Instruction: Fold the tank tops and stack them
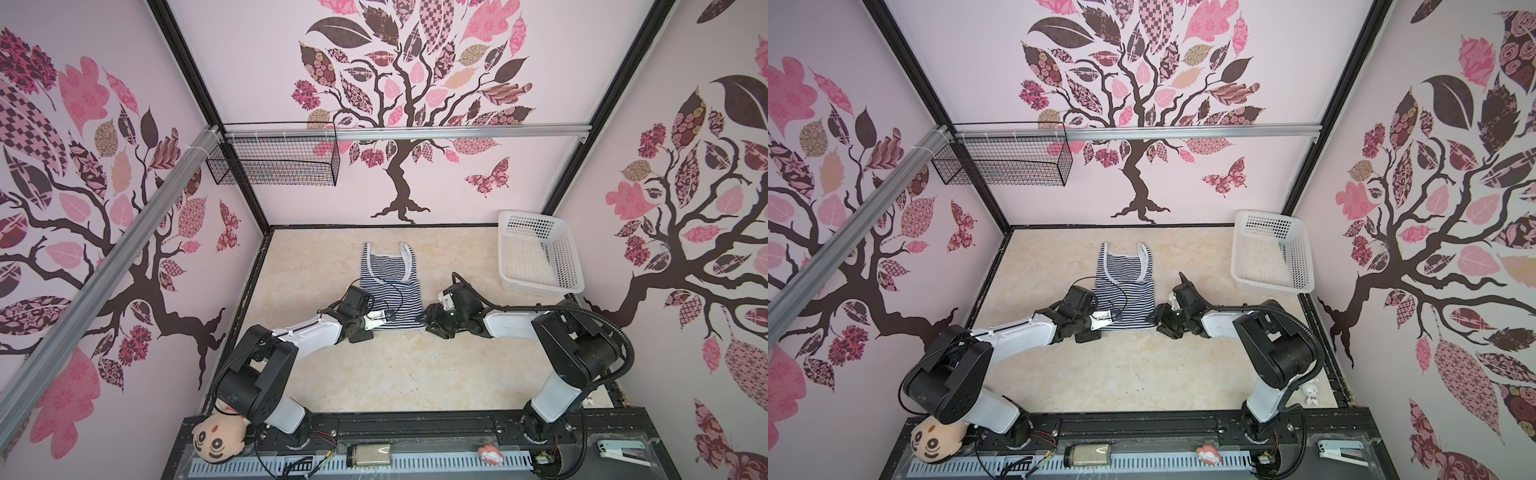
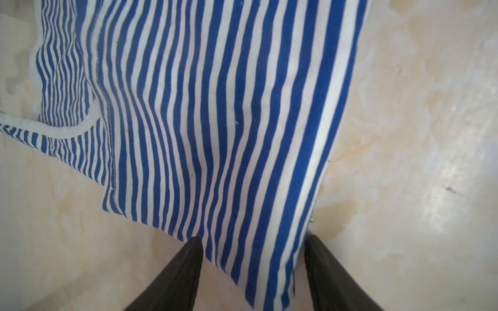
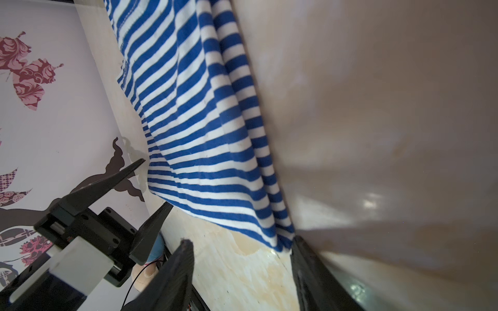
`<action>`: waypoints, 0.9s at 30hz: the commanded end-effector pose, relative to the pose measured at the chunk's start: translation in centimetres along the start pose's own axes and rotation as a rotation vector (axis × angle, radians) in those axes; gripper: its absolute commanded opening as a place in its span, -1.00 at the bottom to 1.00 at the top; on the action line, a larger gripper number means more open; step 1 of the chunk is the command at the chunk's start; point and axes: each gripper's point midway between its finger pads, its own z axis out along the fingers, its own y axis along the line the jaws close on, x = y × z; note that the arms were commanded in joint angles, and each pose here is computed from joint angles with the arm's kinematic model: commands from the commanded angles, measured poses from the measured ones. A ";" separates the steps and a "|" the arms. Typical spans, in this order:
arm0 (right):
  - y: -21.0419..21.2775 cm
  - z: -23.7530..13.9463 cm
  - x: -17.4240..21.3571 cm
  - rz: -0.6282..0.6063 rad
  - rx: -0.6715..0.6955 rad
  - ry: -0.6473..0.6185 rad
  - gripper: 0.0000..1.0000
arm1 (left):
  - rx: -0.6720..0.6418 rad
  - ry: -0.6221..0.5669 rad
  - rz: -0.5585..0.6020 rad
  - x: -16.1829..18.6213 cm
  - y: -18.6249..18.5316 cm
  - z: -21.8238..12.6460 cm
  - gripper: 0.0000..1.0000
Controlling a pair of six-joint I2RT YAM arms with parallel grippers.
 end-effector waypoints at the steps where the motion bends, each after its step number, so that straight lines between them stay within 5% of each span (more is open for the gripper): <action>1: -3.9 0.8 0.5 0.075 0.132 0.013 0.20 | 0.146 0.118 0.038 3.2 -4.1 1.5 0.27; 22: -3.4 1.4 -0.3 0.099 0.109 -0.004 -0.12 | 0.129 0.101 -0.003 2.7 -3.1 1.4 -0.03; 27: -3.2 1.1 -0.6 0.098 0.100 -0.024 -0.42 | 0.138 0.105 -0.011 2.8 -3.4 1.4 -0.14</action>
